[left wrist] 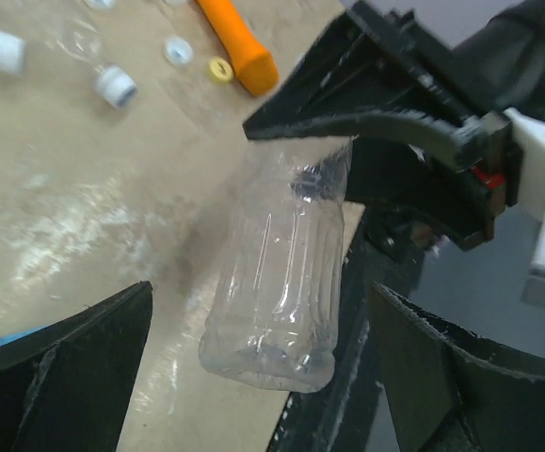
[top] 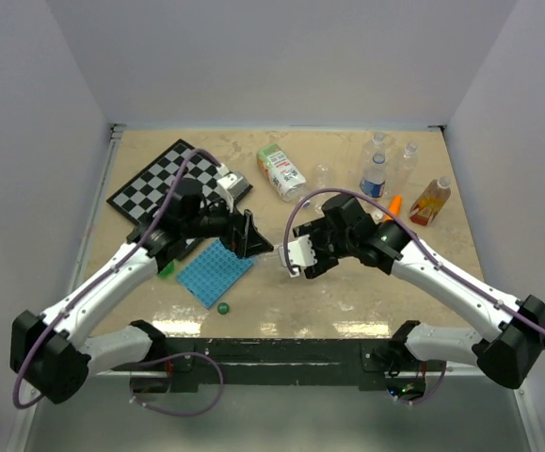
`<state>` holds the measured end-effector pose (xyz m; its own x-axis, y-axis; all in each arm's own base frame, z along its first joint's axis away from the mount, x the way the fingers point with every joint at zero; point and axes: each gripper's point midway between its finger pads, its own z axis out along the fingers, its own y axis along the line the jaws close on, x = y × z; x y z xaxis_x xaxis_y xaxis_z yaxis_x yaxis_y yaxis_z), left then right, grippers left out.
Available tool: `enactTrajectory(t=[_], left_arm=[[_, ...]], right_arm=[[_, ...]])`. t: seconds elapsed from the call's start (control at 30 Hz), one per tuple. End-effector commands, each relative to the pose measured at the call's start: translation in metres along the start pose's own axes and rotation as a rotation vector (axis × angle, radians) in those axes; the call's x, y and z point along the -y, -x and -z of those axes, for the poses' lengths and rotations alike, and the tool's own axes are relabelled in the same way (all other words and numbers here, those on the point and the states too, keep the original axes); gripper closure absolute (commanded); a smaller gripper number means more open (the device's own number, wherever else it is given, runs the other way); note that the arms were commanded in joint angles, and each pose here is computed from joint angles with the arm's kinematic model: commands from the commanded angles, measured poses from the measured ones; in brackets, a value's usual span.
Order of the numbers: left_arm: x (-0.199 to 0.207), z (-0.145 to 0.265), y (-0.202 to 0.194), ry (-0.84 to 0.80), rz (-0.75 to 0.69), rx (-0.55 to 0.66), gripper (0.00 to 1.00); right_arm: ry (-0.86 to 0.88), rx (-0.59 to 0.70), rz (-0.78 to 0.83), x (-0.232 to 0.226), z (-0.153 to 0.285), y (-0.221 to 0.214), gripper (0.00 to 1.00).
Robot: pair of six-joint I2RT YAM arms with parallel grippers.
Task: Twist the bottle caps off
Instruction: Pick up the plastic bottle at the center of the board.
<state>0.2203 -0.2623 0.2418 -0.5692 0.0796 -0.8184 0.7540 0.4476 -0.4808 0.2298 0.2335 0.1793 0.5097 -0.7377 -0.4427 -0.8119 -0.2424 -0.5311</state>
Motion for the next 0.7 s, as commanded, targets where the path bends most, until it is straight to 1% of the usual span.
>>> enactTrajectory(t=[0.0,0.1,0.2,0.27,0.33,0.4,0.43,0.5,0.57,0.6,0.67], left_arm=[[0.034,-0.006,-0.011,-0.251,0.05,-0.096,0.0],[0.037,-0.017,-0.017,-0.291,0.058,-0.146,0.01],[0.044,-0.034,-0.036,-0.333,0.059,-0.232,0.02],[0.048,-0.043,-0.049,-0.351,0.06,-0.294,0.04],[0.051,-0.05,-0.062,-0.365,0.062,-0.342,0.09],[0.048,-0.056,-0.068,-0.36,0.071,-0.366,0.19],[0.048,-0.058,-0.07,-0.361,0.079,-0.376,0.31],[0.046,-0.06,-0.07,-0.356,0.077,-0.386,0.44],[0.041,-0.063,-0.07,-0.336,0.078,-0.387,0.61],[0.04,-0.064,-0.07,-0.331,0.074,-0.385,0.67],[0.039,-0.064,-0.071,-0.332,0.062,-0.389,0.84]], right_arm=[[-0.017,0.064,0.147,0.009,0.009,0.021,0.98],[-0.023,0.069,0.177,0.008,0.006,0.027,0.98],[-0.056,0.071,0.196,0.012,0.006,0.035,0.97],[-0.076,0.069,0.206,0.016,0.007,0.038,0.97],[-0.094,0.067,0.216,0.018,0.009,0.04,0.97],[-0.108,0.063,0.224,0.019,0.011,0.04,0.97],[-0.109,0.059,0.227,0.018,0.011,0.039,0.97],[-0.112,0.057,0.225,0.015,0.01,0.037,0.97],[-0.113,0.061,0.222,0.013,0.011,0.037,0.96],[-0.114,0.067,0.214,0.012,0.011,0.037,0.94],[-0.13,0.086,0.193,0.012,0.014,0.04,0.86]])
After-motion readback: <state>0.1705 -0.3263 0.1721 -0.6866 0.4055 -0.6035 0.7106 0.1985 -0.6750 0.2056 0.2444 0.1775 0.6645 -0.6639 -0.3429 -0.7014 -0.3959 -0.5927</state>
